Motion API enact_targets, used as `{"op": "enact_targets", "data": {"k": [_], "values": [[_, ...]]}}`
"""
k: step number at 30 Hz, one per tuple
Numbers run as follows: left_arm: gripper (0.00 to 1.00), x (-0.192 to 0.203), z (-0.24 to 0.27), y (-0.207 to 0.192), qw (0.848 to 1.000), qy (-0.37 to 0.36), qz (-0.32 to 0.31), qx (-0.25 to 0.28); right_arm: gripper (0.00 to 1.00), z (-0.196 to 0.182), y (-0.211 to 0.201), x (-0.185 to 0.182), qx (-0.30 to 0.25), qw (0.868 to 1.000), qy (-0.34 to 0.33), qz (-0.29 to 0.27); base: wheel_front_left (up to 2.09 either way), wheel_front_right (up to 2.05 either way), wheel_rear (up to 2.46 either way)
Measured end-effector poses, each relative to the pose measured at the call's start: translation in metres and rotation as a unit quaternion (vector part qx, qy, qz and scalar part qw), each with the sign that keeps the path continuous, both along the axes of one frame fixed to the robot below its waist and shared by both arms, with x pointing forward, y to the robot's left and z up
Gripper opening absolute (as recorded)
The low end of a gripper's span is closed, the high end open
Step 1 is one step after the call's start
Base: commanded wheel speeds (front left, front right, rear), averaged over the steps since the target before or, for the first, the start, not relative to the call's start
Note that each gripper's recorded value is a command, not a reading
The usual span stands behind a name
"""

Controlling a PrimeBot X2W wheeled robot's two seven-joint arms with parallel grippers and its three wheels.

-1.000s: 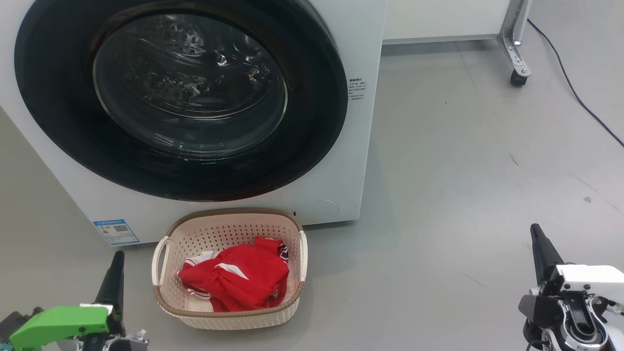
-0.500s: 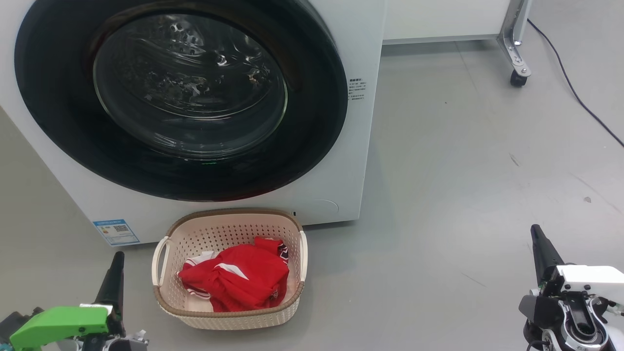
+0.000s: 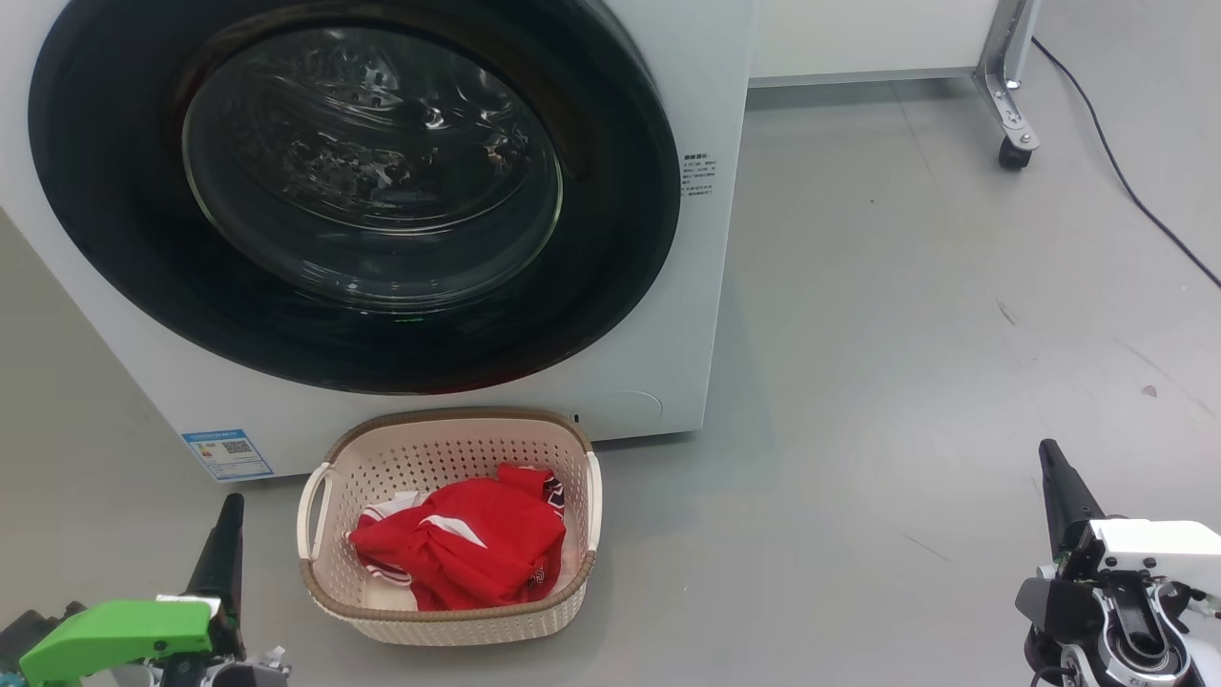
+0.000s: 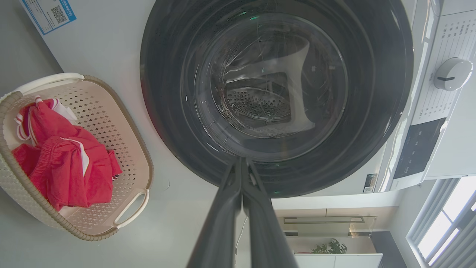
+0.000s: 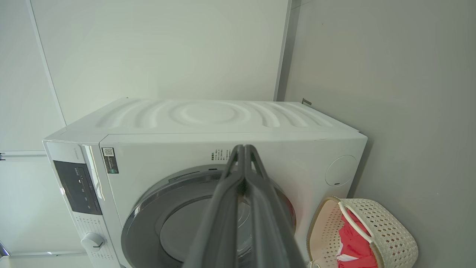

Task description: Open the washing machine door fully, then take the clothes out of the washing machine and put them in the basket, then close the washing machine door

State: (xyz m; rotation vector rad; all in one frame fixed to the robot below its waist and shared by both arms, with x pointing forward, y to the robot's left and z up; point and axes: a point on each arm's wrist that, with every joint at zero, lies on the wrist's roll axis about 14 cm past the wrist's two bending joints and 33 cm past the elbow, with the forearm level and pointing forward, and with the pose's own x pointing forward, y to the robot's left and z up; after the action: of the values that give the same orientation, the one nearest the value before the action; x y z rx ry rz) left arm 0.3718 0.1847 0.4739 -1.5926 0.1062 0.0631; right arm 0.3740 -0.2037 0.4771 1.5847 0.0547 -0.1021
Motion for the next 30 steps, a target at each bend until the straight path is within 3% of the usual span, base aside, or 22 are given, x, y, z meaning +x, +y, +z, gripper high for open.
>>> {"op": "enact_targets", "data": {"k": [30], "values": [[0.00,0.0000,-0.0013,0.0011,1.000,0.002,0.002,0.000,0.00,-0.0010,-0.0002,-0.0003,0.001,1.000,0.001,0.001,0.00,0.00,0.00]]}}
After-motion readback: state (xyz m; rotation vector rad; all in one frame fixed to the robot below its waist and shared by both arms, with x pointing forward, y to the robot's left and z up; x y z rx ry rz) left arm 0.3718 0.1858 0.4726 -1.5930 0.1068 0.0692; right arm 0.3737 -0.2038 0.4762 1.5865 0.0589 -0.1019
